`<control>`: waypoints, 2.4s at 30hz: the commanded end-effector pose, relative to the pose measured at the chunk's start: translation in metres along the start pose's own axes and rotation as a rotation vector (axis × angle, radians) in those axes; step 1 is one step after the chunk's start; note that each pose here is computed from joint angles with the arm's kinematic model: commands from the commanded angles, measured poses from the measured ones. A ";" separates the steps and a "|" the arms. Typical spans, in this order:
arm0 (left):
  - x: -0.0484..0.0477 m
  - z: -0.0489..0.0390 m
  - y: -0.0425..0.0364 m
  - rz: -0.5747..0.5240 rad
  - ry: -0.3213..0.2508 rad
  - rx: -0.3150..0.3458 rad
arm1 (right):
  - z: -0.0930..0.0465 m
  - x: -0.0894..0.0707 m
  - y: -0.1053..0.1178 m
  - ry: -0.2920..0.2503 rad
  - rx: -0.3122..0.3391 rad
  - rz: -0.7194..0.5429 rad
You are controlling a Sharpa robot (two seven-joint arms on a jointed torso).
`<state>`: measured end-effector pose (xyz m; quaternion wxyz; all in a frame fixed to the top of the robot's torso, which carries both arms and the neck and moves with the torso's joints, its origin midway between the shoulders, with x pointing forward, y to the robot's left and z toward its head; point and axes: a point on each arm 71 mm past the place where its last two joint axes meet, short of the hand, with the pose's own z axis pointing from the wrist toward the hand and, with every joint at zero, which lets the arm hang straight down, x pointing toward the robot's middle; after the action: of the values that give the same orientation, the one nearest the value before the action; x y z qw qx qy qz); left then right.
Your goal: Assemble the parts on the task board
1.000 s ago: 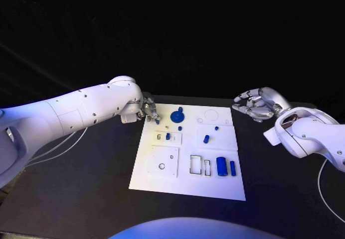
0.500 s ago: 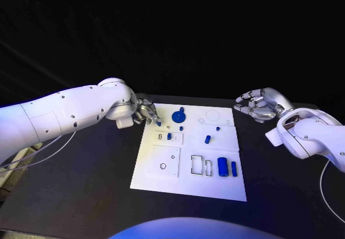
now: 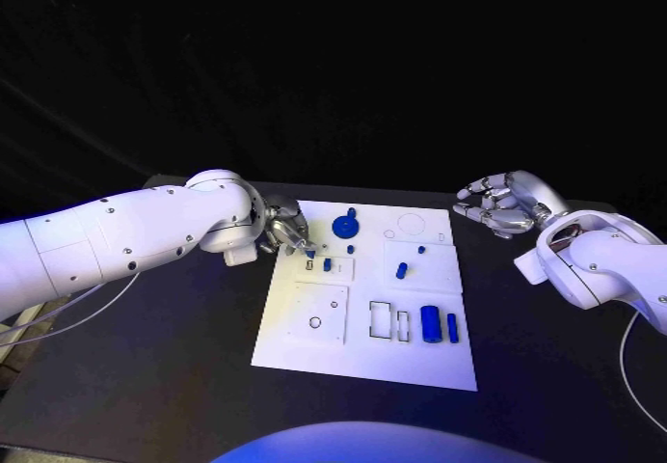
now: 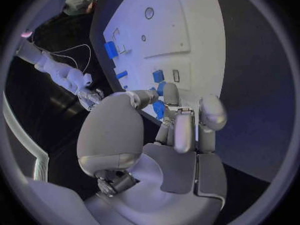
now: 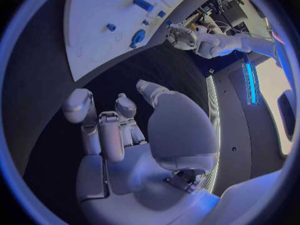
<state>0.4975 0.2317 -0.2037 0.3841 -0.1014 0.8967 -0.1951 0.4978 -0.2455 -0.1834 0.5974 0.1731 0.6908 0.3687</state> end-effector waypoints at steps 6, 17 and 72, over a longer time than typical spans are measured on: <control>0.0083 0.0043 0.0022 0.075 -0.038 -0.001 | -0.001 0.001 0.000 0.001 -0.007 0.000; 0.0127 0.0065 0.0052 0.094 -0.019 -0.016 | -0.001 0.001 0.000 0.002 -0.006 0.000; 0.0184 0.0095 0.0038 0.116 0.027 -0.035 | -0.001 0.001 0.000 0.002 -0.007 0.000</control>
<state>0.4930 0.2279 -0.2213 0.3896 -0.0600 0.9046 -0.1624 0.4968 -0.2464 -0.1846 0.5966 0.1741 0.6914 0.3684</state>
